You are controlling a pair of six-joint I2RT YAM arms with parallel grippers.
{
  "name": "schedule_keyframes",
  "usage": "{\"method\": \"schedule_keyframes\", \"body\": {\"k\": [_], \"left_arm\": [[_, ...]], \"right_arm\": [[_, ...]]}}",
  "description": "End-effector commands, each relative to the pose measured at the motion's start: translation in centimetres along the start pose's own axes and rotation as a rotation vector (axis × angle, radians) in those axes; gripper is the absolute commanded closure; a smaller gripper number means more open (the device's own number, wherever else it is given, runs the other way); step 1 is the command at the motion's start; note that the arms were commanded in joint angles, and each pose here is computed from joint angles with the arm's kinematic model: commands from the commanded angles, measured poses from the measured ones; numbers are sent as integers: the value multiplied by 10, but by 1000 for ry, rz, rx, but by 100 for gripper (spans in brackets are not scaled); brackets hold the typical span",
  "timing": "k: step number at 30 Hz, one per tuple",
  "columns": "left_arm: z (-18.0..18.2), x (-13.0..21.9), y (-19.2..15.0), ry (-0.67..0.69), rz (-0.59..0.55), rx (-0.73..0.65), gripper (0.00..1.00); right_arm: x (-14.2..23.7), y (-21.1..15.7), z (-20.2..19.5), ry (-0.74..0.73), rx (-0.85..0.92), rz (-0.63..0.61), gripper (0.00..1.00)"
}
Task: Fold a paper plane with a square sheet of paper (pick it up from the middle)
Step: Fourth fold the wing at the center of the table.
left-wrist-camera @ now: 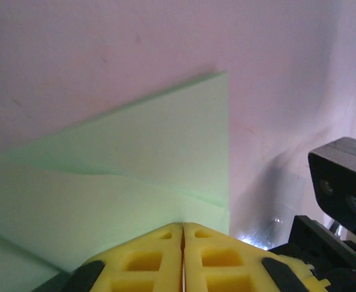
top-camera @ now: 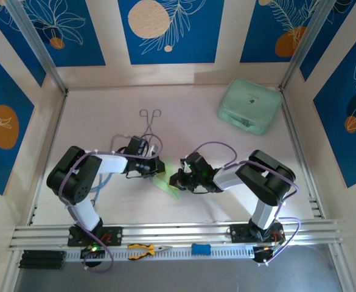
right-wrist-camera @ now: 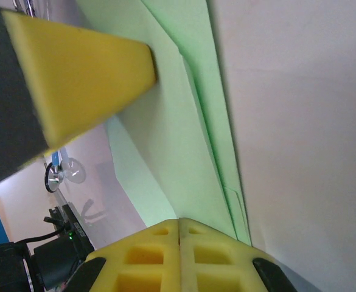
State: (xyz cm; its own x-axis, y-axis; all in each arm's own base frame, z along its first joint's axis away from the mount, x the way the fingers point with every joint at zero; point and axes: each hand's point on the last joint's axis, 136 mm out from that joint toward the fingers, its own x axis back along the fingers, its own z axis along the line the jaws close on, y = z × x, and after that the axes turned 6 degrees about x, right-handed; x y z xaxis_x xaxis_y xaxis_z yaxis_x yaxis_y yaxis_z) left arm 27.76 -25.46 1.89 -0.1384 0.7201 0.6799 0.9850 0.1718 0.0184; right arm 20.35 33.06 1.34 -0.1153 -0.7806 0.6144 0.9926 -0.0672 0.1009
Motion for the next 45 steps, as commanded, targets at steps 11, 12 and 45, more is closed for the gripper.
{"method": "schedule_keyframes", "body": {"k": [11,12,45], "left_arm": [[46,20,48,93,-109,45,89],[50,22,51,101,-115,56,89],[-39,25,-3,3,-19,-123,88]], "right_arm": [[4,-51,-81,-276,-105,145,100],[4,-51,-80,-275,-105,145,100],[9,-47,-77,-269,-101,138,100]]}}
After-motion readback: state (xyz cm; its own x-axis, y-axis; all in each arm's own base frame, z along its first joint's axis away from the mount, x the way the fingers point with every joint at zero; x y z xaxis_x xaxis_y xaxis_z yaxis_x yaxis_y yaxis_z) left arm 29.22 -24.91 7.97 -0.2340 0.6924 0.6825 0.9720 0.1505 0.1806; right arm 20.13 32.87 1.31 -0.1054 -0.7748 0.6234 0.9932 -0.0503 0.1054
